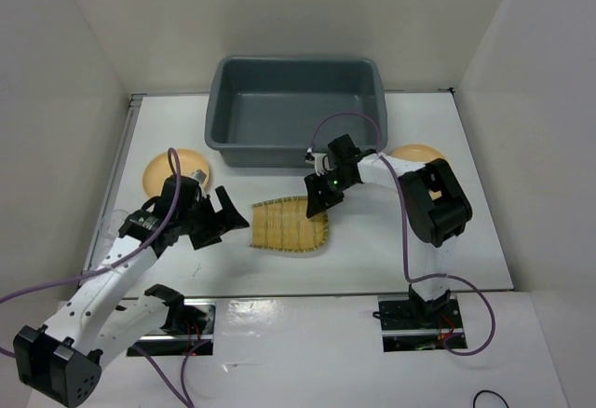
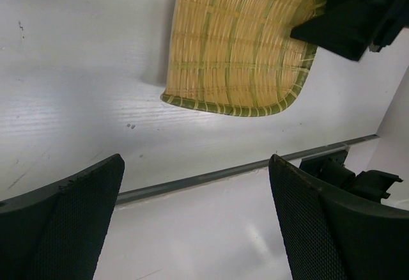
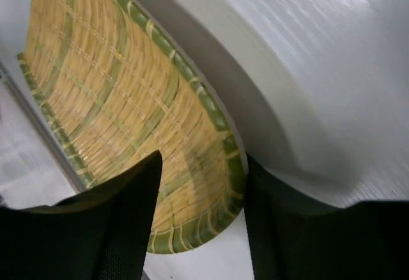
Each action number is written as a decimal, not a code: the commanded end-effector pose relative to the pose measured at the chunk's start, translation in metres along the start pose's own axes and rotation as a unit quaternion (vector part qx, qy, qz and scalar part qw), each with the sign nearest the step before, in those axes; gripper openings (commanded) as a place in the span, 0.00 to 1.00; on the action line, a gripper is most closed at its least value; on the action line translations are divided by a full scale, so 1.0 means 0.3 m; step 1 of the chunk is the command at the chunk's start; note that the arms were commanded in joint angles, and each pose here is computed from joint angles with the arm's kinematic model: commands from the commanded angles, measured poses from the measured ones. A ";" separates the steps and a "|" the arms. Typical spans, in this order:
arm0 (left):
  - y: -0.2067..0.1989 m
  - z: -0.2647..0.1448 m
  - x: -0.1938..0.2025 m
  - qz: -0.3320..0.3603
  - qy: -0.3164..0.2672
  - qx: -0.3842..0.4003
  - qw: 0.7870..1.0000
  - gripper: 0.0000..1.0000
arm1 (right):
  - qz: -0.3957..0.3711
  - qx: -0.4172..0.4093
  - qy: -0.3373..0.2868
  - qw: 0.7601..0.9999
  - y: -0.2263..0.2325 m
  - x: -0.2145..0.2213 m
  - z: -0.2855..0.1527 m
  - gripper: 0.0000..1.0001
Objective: Place the mixed dishes into the plastic bin
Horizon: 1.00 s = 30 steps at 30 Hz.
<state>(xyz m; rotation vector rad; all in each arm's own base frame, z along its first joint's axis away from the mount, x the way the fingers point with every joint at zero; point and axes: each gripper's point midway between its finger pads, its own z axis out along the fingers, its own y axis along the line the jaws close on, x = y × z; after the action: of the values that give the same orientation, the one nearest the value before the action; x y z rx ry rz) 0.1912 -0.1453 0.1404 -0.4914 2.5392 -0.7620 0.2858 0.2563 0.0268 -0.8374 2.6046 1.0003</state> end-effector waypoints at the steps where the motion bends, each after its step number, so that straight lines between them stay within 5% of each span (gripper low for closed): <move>1: -0.003 -0.015 0.000 -0.008 -0.008 0.003 1.000 1.00 | 0.027 0.011 0.034 0.999 -0.049 0.064 0.063 0.55; 2: -0.006 -0.020 -0.001 -0.007 -0.011 0.007 1.000 1.00 | 0.029 0.011 0.036 0.999 -0.055 0.062 0.071 0.43; 3: 0.005 -0.014 0.007 -0.008 -0.008 0.003 1.000 1.00 | 0.029 0.011 0.036 0.999 -0.053 0.055 0.067 0.43; 6: 0.006 -0.019 0.011 -0.012 -0.011 0.007 1.000 1.00 | 0.025 0.030 0.049 0.998 -0.070 0.069 0.056 0.02; 7: 0.006 -0.019 0.011 -0.012 -0.011 0.007 1.000 1.00 | 0.018 0.037 0.050 0.998 -0.081 0.070 0.055 0.00; 14: 0.001 -0.052 0.008 -0.006 -0.032 0.022 0.999 1.00 | -0.077 -0.001 0.022 0.997 0.092 0.028 -0.130 0.00; 22: -0.019 -0.177 -0.049 0.002 -0.122 0.045 0.991 1.00 | -0.313 0.026 -0.172 0.934 0.441 -0.286 -0.625 0.00; 30: 0.003 -0.165 -0.045 0.005 -0.116 0.027 0.993 1.00 | -0.322 0.056 -0.292 0.899 0.531 -0.666 -0.902 0.00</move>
<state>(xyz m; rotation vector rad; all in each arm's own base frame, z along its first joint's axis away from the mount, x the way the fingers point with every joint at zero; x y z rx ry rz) 0.1740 -0.1176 0.1754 -0.5148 2.2993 -0.7358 0.3275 0.2549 0.3742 -1.1152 1.6879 0.7163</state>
